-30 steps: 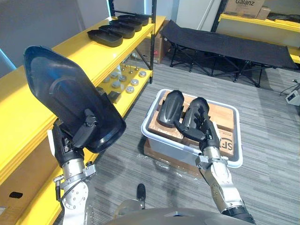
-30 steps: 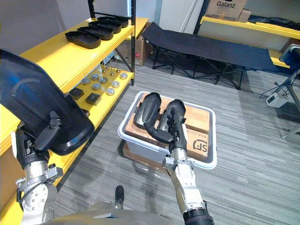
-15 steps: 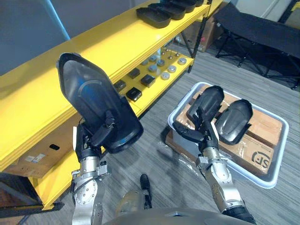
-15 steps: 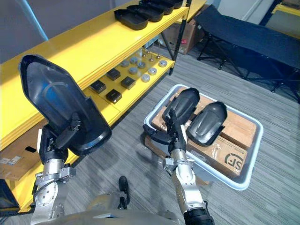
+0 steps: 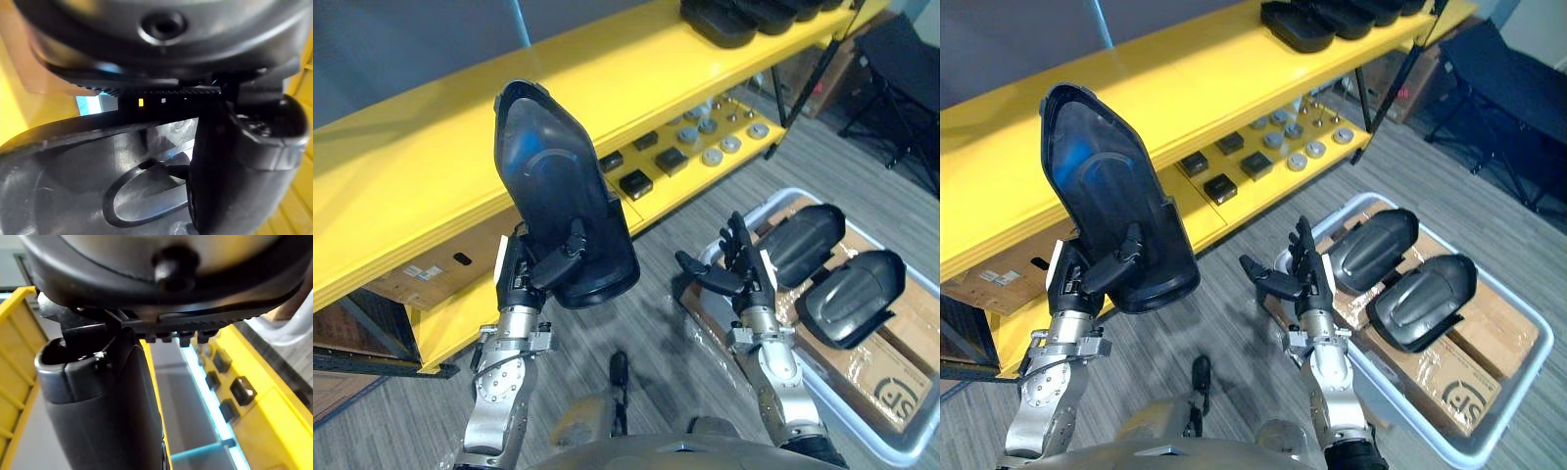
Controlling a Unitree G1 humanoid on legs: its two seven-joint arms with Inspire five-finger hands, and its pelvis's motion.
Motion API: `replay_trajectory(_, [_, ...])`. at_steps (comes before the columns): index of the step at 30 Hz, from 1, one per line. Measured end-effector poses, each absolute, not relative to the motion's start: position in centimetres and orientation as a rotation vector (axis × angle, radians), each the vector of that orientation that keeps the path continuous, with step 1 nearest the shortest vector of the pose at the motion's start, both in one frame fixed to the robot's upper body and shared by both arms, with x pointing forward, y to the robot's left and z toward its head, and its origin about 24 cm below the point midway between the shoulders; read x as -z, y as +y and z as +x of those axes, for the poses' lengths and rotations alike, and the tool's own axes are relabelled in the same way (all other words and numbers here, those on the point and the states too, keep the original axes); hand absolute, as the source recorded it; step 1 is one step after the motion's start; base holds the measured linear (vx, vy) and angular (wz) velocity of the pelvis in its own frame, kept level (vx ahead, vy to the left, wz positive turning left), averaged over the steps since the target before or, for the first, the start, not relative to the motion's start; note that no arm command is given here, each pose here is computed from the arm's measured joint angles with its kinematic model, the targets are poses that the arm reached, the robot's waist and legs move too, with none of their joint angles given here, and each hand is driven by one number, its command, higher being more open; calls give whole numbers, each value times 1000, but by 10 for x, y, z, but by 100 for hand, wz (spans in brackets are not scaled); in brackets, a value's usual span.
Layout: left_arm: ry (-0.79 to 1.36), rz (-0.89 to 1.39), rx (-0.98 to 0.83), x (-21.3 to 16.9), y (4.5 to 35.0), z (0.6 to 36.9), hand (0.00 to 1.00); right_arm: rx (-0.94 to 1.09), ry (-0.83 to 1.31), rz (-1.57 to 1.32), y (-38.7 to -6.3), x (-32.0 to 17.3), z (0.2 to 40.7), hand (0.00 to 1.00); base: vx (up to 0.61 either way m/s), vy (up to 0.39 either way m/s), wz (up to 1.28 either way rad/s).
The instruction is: Walk over and take three plastic housings, then place them on the shelf
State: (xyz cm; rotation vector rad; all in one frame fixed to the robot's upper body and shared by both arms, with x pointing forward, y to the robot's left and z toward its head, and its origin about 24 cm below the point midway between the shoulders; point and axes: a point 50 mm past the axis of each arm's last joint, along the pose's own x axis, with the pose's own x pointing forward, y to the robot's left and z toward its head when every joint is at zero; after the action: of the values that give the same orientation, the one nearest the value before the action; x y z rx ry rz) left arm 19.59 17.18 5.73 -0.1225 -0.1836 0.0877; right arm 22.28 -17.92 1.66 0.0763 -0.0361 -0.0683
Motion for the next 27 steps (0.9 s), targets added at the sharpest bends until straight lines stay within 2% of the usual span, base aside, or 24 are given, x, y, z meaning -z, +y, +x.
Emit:
replay_trajectory(5, [-197, -129, -148, -59, 175, 197, 0, 125, -68, 69, -191, -20, 220, 100, -19, -77, 4])
replay_trajectory(13, [-246, -151, -291, -68, 191, 196, 0, 90, -137, 114, -177, -30, 223, 100, 49, 31, -9])
replay_trajectory(22, [-322, -106, -243, -81, 197, 193, 0, 111, -97, 177, -164, -18, 209, 100, 260, 94, 19])
replay_trajectory(27, [-314, -119, -240, -81, 192, 196, 0, 125, -125, 164, -176, -25, 196, 100, 321, -34, 74])
